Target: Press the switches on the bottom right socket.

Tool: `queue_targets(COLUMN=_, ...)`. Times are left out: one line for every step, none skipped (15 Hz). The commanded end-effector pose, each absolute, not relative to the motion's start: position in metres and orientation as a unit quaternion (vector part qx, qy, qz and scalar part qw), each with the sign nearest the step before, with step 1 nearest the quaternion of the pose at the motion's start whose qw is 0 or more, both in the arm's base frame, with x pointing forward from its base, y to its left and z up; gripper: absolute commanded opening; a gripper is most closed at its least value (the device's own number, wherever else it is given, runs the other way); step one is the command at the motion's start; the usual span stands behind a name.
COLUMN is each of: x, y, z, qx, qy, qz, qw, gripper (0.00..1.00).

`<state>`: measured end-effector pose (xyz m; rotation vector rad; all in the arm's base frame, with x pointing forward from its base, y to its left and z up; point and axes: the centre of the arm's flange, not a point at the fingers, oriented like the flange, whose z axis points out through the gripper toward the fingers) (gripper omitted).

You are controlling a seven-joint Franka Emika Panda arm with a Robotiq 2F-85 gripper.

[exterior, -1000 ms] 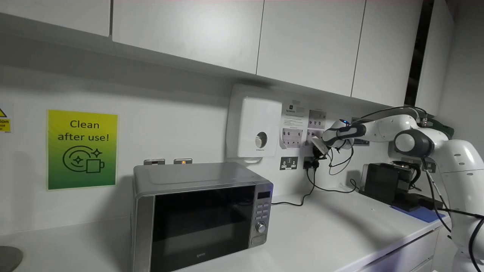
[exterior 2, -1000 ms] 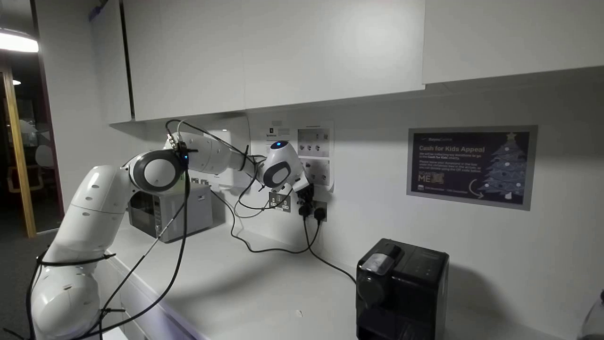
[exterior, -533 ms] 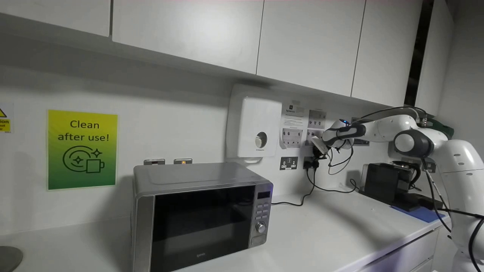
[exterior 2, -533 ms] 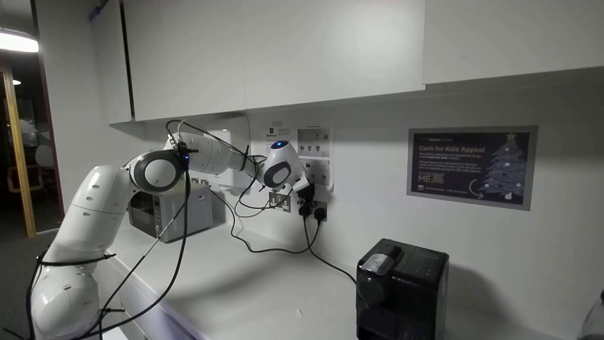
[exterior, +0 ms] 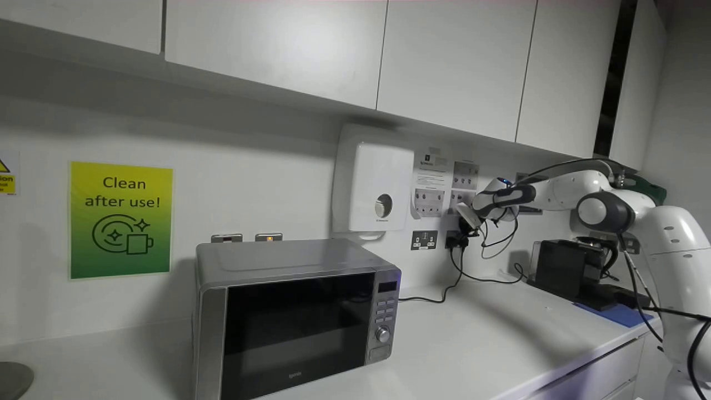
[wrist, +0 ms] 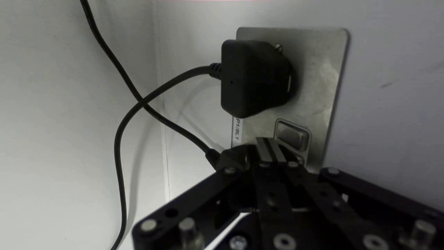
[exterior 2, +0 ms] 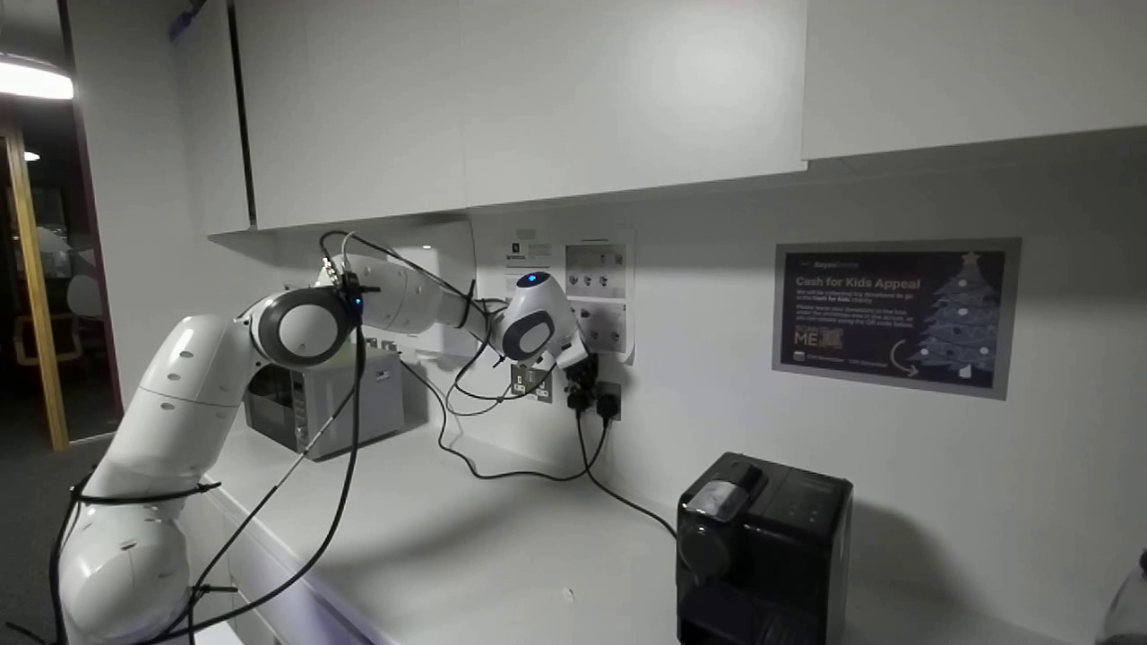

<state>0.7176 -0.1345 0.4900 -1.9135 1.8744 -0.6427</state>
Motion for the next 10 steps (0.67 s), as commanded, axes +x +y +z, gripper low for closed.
queue_targets(x=0.745, y=-0.134, z=0.485, qx=-0.672, qy=0.671, qz=-0.245, qw=0.197, gripper=0.00)
queue_targets(x=0.747, y=-0.133, z=0.483, qx=-0.673, qy=0.670, qz=-0.244, qw=0.197, gripper=0.00)
queue_targets(x=0.746, y=-0.133, z=0.485, qx=-0.673, qy=0.670, qz=-0.245, qw=0.197, gripper=0.00)
queue_targets(x=0.745, y=-0.132, z=0.486, qx=-0.674, qy=0.669, qz=-0.244, qw=0.196, gripper=0.00)
queue_targets(x=0.742, y=-0.132, z=0.486, qx=-0.678, qy=0.668, qz=-0.241, qw=0.193, gripper=0.00)
queue_targets(x=0.739, y=-0.132, z=0.487, qx=-0.683, qy=0.664, qz=-0.239, qw=0.188, gripper=0.00)
queue_targets(x=0.735, y=-0.132, z=0.488, qx=-0.691, qy=0.659, qz=-0.237, qw=0.181, gripper=0.00)
queue_targets(x=0.731, y=-0.132, z=0.490, qx=-0.699, qy=0.652, qz=-0.235, qw=0.176, gripper=0.00)
queue_targets(x=0.726, y=-0.131, z=0.492, qx=-0.709, qy=0.643, qz=-0.232, qw=0.171, gripper=0.00)
queue_targets(x=0.722, y=-0.131, z=0.494, qx=-0.720, qy=0.634, qz=-0.230, qw=0.165, gripper=0.00)
